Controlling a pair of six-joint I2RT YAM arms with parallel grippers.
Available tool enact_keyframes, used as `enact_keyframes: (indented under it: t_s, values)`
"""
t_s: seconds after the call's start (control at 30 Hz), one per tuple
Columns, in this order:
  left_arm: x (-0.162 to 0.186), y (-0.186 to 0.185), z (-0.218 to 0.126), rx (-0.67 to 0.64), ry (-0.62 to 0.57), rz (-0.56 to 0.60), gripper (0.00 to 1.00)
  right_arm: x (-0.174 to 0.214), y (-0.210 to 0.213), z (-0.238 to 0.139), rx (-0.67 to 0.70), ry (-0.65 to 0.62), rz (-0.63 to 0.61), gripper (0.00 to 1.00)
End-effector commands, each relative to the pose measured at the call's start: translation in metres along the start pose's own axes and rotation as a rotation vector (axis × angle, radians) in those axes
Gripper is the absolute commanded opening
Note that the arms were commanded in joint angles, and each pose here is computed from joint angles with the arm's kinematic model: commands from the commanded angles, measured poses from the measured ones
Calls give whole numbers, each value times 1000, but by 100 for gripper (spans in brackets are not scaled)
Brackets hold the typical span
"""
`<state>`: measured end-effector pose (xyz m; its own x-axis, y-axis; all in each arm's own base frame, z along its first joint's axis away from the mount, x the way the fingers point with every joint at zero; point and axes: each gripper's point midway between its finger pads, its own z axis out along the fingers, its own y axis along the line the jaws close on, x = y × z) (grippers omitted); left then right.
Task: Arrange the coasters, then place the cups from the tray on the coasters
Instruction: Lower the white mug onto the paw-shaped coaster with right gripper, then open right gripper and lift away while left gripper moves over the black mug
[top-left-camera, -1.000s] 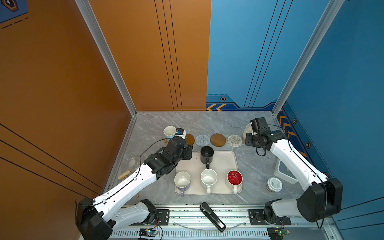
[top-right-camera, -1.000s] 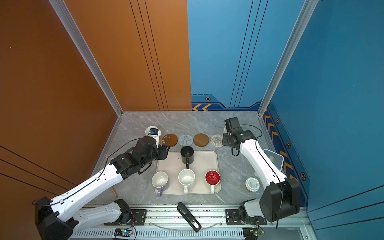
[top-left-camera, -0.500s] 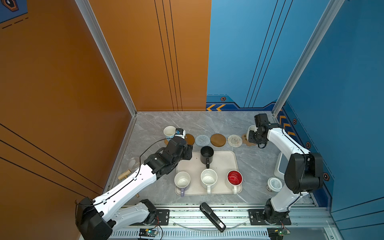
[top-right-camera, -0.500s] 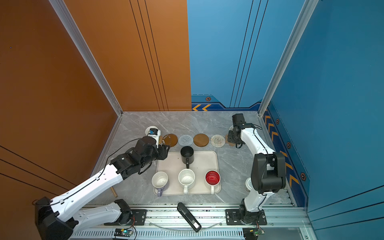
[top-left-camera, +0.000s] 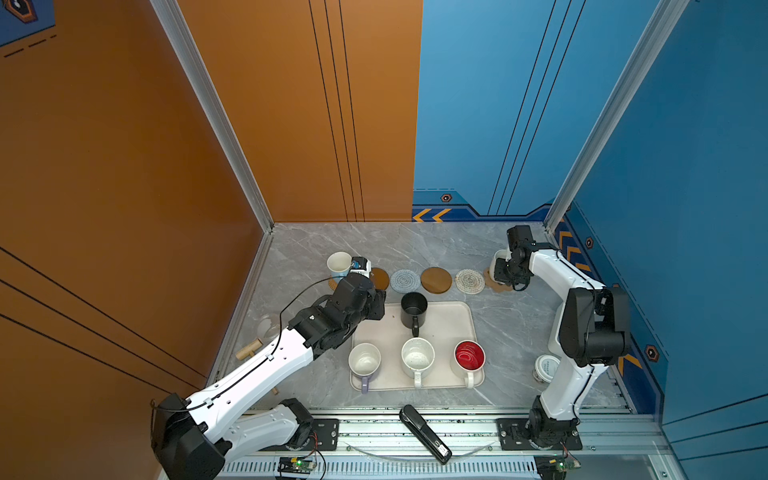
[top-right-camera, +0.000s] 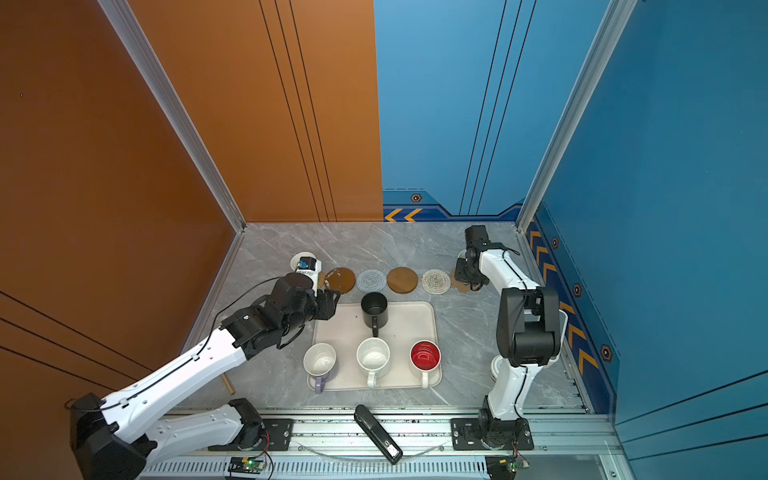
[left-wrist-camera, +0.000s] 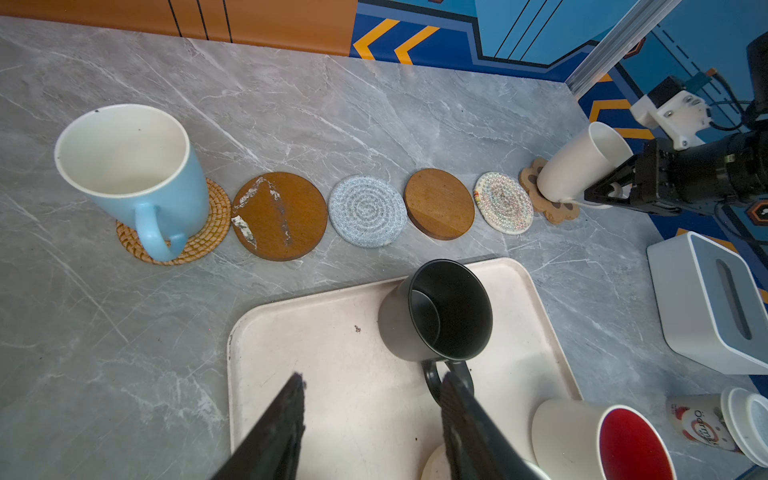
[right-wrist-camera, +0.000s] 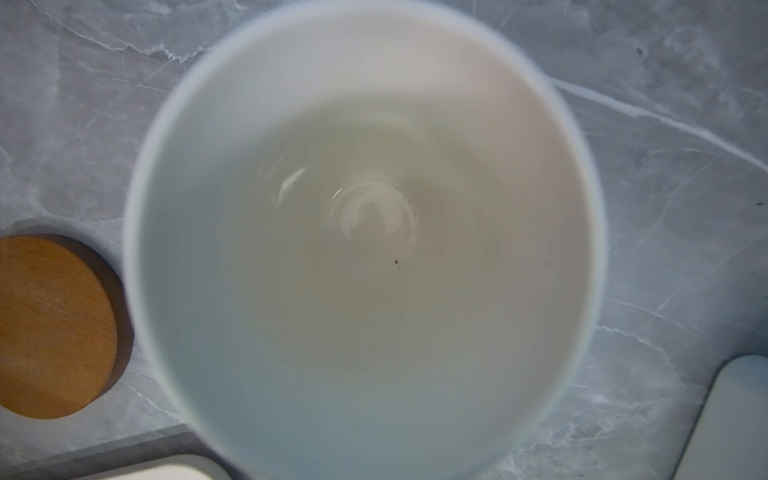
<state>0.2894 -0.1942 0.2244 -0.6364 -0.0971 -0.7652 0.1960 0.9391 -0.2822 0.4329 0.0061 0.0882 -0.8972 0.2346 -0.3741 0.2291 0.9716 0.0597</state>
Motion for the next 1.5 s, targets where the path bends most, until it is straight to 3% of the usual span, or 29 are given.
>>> enact_keyframes:
  t_s: [0.0,1.3,1.47]
  values:
    - [-7,-5,-1,1,-19,-3,54,-28,1,-13,-8,-85,2,0]
    - [-9,-7,2,-1,-13,5,54,-9,-14,2,48,-12,-8,0]
    - [-7,-6,2,-2,-11,5,54,-5,-14,3,47,-4,-4,9]
